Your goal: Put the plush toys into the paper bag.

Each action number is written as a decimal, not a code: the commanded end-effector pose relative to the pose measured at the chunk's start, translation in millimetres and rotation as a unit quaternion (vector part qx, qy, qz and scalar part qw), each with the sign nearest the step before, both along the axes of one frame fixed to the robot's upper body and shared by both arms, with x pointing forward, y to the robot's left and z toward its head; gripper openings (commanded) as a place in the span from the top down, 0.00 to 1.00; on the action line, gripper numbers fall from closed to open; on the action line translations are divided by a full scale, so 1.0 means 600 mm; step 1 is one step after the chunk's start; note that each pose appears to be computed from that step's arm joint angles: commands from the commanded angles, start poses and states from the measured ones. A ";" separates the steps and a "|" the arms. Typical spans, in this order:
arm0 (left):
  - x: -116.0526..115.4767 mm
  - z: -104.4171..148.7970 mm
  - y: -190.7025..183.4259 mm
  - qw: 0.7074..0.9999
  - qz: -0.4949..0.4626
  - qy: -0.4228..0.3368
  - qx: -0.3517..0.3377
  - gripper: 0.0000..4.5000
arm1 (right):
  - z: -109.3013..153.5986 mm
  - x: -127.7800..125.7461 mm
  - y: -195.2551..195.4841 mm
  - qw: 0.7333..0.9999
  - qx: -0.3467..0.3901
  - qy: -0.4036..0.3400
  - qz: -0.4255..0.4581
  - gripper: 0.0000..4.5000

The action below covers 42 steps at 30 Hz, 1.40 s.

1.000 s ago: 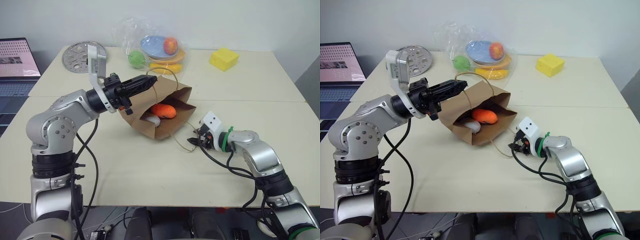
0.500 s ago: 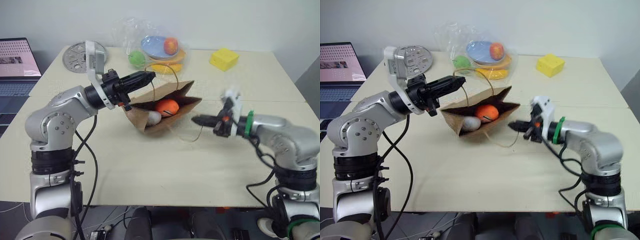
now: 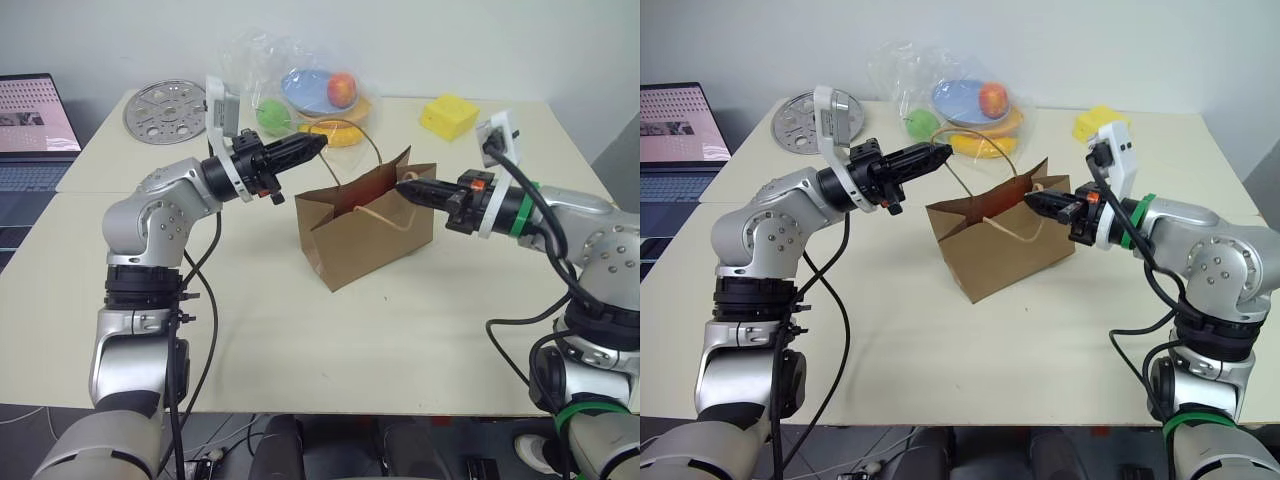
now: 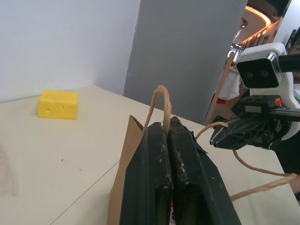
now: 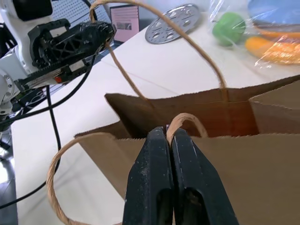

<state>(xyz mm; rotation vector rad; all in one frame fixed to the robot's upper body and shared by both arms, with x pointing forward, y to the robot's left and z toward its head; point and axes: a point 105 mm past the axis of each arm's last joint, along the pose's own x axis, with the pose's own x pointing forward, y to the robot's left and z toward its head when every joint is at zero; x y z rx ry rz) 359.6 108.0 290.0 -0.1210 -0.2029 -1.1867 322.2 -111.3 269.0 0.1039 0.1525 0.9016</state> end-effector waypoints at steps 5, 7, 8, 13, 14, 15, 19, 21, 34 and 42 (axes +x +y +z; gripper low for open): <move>-0.019 0.010 -0.009 0.999 -0.036 -0.003 -0.018 1.00 | 0.003 0.007 -0.011 0.999 0.008 -0.005 -0.031 0.91; -0.017 -0.004 -0.005 1.000 -0.022 -0.012 0.017 0.90 | 0.004 0.007 -0.014 0.999 0.001 -0.011 -0.034 0.79; -0.019 -0.009 -0.001 0.999 -0.019 -0.015 0.032 0.86 | 0.006 0.007 -0.016 0.999 -0.006 -0.015 -0.034 0.72; -0.020 -0.016 0.027 0.996 0.021 -0.038 0.075 0.52 | 0.026 -0.011 -0.027 0.998 -0.049 -0.047 -0.015 0.32; -0.020 -0.017 0.033 0.995 0.029 -0.043 0.083 0.45 | 0.029 -0.014 -0.030 0.997 -0.056 -0.052 -0.013 0.24; -0.021 -0.019 0.035 0.994 0.033 -0.046 0.089 0.38 | 0.031 -0.016 -0.032 0.997 -0.059 -0.054 -0.011 0.15; -0.030 -0.029 0.059 0.993 0.048 -0.039 0.097 0.11 | 0.037 -0.043 -0.058 0.991 -0.111 -0.078 0.015 0.00; -0.036 -0.040 0.070 0.993 0.050 -0.031 0.100 0.01 | 0.034 -0.061 -0.076 0.986 -0.138 -0.087 0.034 0.00; -0.028 -0.119 0.043 0.991 0.040 0.000 0.126 0.01 | -0.014 -0.105 -0.084 0.969 -0.209 -0.091 0.095 0.00; -0.055 -0.128 0.031 0.987 0.006 -0.014 0.158 0.01 | -0.022 -0.121 -0.061 0.969 -0.199 -0.084 0.117 0.00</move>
